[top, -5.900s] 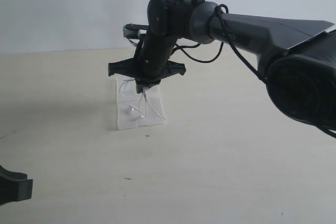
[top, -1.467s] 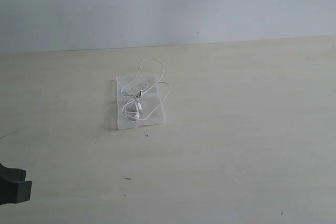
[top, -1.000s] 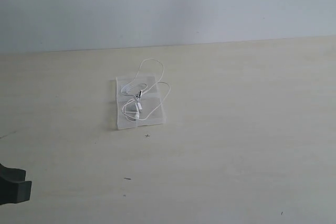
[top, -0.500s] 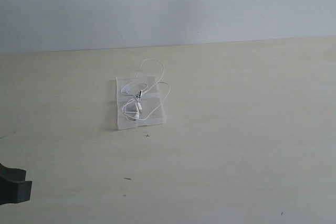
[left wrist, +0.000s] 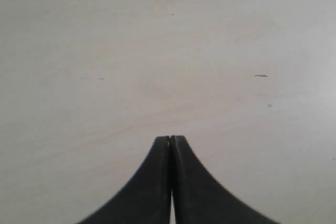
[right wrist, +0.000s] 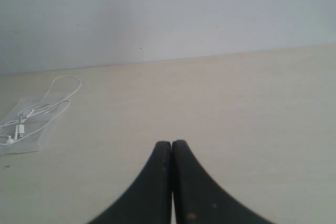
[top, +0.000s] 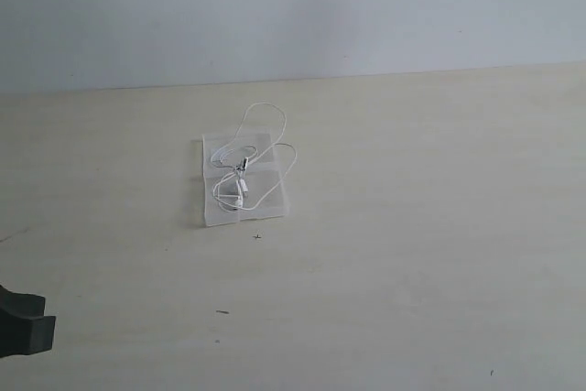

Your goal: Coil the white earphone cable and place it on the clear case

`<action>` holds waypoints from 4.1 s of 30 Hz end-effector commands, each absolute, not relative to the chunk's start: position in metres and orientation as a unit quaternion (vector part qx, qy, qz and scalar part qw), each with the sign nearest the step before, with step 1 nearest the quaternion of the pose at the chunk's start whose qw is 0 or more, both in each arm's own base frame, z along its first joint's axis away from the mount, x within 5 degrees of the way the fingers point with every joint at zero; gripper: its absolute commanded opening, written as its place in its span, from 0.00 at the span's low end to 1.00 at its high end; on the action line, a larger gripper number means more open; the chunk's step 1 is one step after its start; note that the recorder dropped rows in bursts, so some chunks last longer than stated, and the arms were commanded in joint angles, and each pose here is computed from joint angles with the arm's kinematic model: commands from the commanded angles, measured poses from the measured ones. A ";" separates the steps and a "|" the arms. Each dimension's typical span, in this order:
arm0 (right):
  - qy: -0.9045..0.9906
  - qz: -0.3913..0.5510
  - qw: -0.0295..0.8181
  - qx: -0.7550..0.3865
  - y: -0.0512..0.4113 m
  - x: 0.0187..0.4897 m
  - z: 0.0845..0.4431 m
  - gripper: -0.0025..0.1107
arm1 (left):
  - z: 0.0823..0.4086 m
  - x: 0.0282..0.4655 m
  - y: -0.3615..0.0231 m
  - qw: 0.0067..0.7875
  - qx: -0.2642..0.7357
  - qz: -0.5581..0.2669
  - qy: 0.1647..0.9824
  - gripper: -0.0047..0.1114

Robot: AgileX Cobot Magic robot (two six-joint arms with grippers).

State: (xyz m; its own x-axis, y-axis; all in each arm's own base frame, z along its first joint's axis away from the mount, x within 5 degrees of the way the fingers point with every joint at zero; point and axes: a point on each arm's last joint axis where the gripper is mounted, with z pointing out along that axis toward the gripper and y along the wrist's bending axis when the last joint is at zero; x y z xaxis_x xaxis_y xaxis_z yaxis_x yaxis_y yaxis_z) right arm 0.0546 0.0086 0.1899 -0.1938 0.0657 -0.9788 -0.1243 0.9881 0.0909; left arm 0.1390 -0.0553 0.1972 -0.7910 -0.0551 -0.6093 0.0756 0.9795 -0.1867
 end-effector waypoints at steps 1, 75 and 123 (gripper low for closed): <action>0.767 0.067 0.638 -0.022 0.008 0.054 0.189 0.02 | 0.197 0.139 -0.054 0.326 0.007 -0.100 0.940 0.04; 0.767 0.068 0.638 -0.022 0.008 0.054 0.189 0.02 | 0.181 0.053 -0.002 0.604 -0.041 -0.035 0.795 0.04; 0.767 0.068 0.638 -0.022 0.008 0.054 0.189 0.02 | 0.181 0.053 0.000 0.605 -0.056 -0.027 0.794 0.04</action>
